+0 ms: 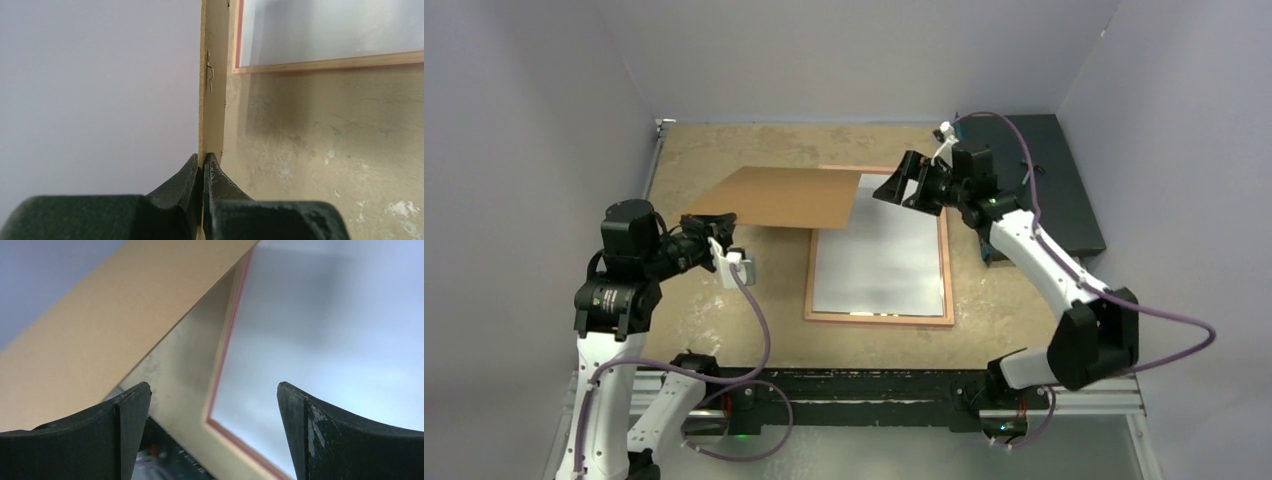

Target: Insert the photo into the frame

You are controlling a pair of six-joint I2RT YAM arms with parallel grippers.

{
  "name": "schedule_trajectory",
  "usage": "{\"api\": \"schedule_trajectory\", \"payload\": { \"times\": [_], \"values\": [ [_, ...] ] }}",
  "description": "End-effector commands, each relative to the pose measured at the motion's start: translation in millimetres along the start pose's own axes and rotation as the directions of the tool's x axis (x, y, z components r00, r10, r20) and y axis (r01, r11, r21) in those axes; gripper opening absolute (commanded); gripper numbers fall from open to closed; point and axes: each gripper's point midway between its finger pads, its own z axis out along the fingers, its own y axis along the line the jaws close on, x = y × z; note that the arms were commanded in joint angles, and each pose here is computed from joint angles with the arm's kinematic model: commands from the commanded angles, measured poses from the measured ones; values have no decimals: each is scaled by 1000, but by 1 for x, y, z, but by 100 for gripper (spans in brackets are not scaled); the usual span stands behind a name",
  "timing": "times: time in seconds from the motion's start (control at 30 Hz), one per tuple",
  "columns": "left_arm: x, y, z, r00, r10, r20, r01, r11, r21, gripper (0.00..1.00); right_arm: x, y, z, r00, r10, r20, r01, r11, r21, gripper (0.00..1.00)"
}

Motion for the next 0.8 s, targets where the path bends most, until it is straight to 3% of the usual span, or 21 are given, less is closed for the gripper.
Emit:
{"api": "schedule_trajectory", "payload": {
  "times": [0.0, 0.1, 0.23, 0.33, 0.57, 0.77],
  "values": [
    [-24, 55, -16, 991, 127, 31, -121, 980, -158, 0, -28, 22, -34, 845, -470, 254, 493, 869, -34, 99],
    [-25, 55, -17, 991, 130, 33, -124, 981, -152, 0, -22, 36, -62, 660, -619, 426, 697, 716, -38, 99],
    [-29, 58, -20, 989, 143, 40, -135, 979, -149, 0, -8, 37, -85, 435, -735, 521, 849, 528, 36, 99],
    [-37, 53, -21, 986, 150, 72, -141, 984, -112, 0, -3, 42, -87, 300, -774, 557, 914, 400, 64, 99],
    [-46, 38, -24, 982, 152, 111, -152, 988, -14, 0, 10, 79, -78, 83, -788, 610, 982, 170, 86, 98],
    [-46, 38, -25, 981, 156, 111, -155, 988, -14, 0, 33, 95, -48, 30, -806, 591, 997, 64, 36, 95]
  ]
}}
